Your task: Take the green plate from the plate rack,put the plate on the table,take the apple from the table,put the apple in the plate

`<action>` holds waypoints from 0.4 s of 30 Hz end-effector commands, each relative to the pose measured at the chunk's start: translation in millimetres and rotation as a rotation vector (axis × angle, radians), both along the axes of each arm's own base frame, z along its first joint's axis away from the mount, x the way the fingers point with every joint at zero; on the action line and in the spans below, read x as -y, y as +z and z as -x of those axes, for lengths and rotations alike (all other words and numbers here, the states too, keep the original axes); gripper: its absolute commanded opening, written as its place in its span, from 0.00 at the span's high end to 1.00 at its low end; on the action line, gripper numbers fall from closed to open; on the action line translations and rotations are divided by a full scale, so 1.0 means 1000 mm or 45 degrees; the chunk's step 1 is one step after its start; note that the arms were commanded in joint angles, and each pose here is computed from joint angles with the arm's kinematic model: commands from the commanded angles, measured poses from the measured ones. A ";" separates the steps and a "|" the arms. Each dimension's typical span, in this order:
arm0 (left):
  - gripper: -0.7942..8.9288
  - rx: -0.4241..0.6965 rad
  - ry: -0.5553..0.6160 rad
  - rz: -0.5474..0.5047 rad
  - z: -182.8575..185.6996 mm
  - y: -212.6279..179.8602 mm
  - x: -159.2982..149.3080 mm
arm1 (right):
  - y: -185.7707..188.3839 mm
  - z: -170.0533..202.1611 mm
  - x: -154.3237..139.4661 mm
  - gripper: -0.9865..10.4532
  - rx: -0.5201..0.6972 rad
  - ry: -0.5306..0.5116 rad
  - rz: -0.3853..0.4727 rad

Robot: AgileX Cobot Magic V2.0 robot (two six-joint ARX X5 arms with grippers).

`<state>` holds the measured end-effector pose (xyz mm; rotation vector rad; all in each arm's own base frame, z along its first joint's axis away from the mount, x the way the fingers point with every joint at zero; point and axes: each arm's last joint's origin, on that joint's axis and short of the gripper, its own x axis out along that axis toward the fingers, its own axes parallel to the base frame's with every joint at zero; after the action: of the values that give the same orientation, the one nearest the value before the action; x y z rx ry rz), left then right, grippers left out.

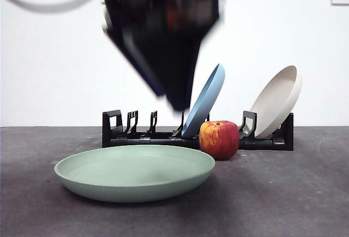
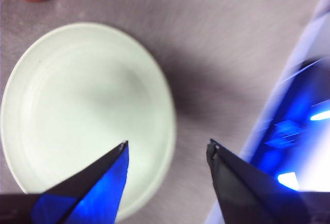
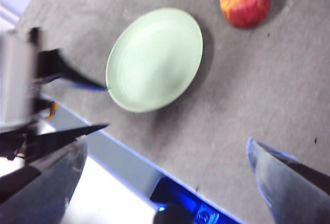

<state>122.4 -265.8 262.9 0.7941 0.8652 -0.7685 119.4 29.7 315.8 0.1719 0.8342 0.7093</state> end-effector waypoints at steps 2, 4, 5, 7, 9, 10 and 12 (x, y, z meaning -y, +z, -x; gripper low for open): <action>0.65 -0.021 0.038 0.187 0.010 0.042 -0.018 | 0.003 -0.015 -0.003 0.36 0.032 -0.033 -0.039; 0.66 0.008 0.036 0.276 0.016 0.064 -0.031 | 0.002 -0.026 -0.006 0.36 0.051 -0.032 -0.057; 0.66 0.028 0.035 0.324 0.019 0.076 -0.039 | 0.002 -0.033 -0.009 0.36 0.058 -0.031 -0.066; 0.66 0.066 0.031 0.420 0.025 0.096 -0.054 | 0.000 -0.046 -0.015 0.36 0.077 -0.047 -0.055; 0.66 0.099 0.035 0.513 0.031 0.113 -0.069 | -0.004 -0.059 -0.024 0.36 0.100 -0.050 -0.018; 0.66 0.112 0.039 0.557 0.035 0.120 -0.077 | -0.006 -0.065 -0.029 0.36 0.107 -0.056 0.000; 0.66 0.134 0.041 0.622 0.040 0.130 -0.090 | -0.013 -0.078 -0.041 0.36 0.115 -0.063 0.034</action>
<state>83.5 -177.9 392.5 0.3965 0.5547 -0.8590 192.4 66.0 304.5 0.1249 0.7454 0.6669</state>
